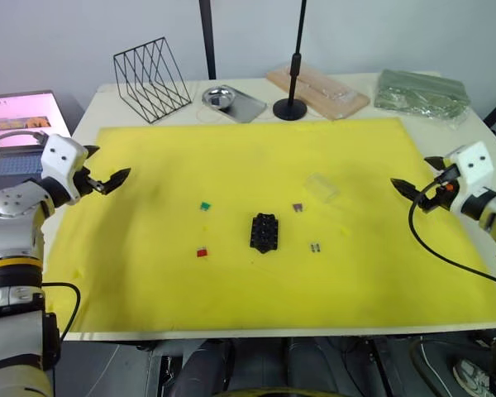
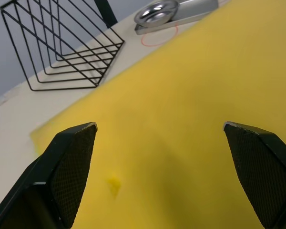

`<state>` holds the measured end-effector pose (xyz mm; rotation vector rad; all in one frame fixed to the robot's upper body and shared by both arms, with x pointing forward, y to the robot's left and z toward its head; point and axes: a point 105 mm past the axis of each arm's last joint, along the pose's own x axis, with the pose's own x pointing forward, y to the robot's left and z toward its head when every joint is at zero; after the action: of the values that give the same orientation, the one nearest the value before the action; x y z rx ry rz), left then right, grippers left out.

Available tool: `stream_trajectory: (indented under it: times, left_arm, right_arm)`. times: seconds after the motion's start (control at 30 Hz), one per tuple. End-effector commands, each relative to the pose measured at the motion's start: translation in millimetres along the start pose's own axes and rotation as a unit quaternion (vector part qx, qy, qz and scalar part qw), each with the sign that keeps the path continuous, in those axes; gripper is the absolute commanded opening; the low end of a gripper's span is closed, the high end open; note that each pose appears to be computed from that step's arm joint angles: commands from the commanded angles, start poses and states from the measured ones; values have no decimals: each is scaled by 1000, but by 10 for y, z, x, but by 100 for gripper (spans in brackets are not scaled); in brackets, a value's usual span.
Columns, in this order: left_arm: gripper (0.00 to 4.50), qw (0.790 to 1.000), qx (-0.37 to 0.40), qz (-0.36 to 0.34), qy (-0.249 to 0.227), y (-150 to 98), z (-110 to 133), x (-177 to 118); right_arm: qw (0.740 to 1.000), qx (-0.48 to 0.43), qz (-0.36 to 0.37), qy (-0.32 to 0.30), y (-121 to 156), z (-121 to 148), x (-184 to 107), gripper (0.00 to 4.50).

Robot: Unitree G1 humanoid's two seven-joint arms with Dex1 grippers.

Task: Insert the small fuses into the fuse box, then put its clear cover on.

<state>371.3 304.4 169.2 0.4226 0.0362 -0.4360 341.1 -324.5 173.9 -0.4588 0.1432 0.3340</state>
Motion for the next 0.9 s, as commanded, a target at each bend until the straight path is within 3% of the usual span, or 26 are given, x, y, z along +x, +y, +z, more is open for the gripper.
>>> stream_trajectory:
  times: [0.03,0.17,0.33,0.47,0.6,0.9]
  left_arm:
    - [450,1000,0,-18,-23,-10,155,-13]
    - [450,994,-38,-95,-23,-155,171,-45]
    - [450,971,-74,-226,3,-414,194,-244]
    - [450,961,-66,-266,25,-459,213,-337]
    - [450,949,-80,-299,55,-506,210,-476]
    - [450,905,-290,-293,100,-598,323,-590]
  right_arm:
    - [999,-36,-3,-23,-34,192,-59,450]
    - [997,-3,74,-29,136,246,-104,450]
    - [978,12,208,-15,479,319,-238,450]
    - [959,14,283,1,666,391,-344,450]
    - [951,-2,310,1,771,487,-431,450]
    - [930,-44,347,-113,1387,1104,-431,450]
